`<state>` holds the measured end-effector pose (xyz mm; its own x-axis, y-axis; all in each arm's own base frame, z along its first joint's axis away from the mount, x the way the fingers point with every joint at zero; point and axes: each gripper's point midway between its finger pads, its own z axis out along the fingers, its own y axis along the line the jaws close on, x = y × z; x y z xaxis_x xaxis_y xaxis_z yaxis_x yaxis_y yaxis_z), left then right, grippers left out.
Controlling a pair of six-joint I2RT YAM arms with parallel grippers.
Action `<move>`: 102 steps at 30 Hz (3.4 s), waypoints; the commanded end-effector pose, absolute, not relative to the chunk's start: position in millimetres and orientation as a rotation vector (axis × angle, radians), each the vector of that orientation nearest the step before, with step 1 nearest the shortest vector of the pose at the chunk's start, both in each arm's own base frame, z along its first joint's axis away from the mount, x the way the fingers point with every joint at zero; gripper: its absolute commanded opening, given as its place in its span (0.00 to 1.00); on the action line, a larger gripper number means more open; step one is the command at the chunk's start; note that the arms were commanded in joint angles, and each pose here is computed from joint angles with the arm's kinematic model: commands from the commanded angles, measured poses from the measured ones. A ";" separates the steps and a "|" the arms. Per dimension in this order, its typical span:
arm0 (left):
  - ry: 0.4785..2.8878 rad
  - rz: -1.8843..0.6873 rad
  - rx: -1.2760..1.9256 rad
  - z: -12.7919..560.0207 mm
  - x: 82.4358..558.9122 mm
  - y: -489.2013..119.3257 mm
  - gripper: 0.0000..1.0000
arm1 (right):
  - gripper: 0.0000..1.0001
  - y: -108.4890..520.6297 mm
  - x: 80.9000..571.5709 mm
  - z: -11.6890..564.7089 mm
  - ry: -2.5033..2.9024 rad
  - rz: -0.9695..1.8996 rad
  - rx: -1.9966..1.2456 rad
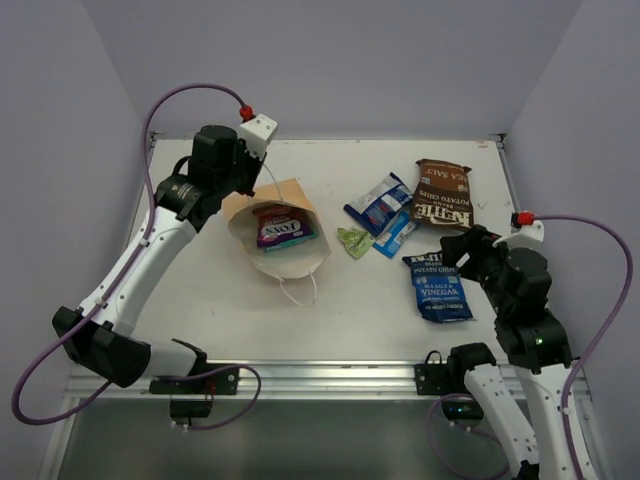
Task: Take the snacks out of the paper bag
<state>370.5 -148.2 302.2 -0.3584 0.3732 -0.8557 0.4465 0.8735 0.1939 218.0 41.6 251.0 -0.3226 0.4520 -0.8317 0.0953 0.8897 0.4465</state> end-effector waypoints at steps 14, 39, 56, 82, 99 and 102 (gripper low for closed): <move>1.936 -0.146 0.590 326.4 369.5 -154.2 0.00 | 0.67 228.1 231.7 245.2 1.913 0.717 -0.632; 1.963 -0.263 0.613 334.8 360.0 -169.9 0.00 | 0.54 415.7 285.8 190.1 1.496 0.482 -1.455; 1.928 -0.289 0.633 349.5 357.0 -173.8 0.00 | 0.54 418.2 341.3 110.6 1.525 0.168 -1.488; 1.956 -0.241 0.634 331.0 365.3 -169.9 0.00 | 0.04 400.5 307.5 108.1 1.632 0.269 -1.512; 2.004 -0.197 0.625 305.8 368.4 -163.8 0.00 | 0.02 392.1 288.7 225.1 1.514 0.382 -1.360; 2.008 -0.214 0.625 301.9 366.1 -165.5 0.00 | 0.03 391.1 288.8 203.1 1.570 0.373 -1.386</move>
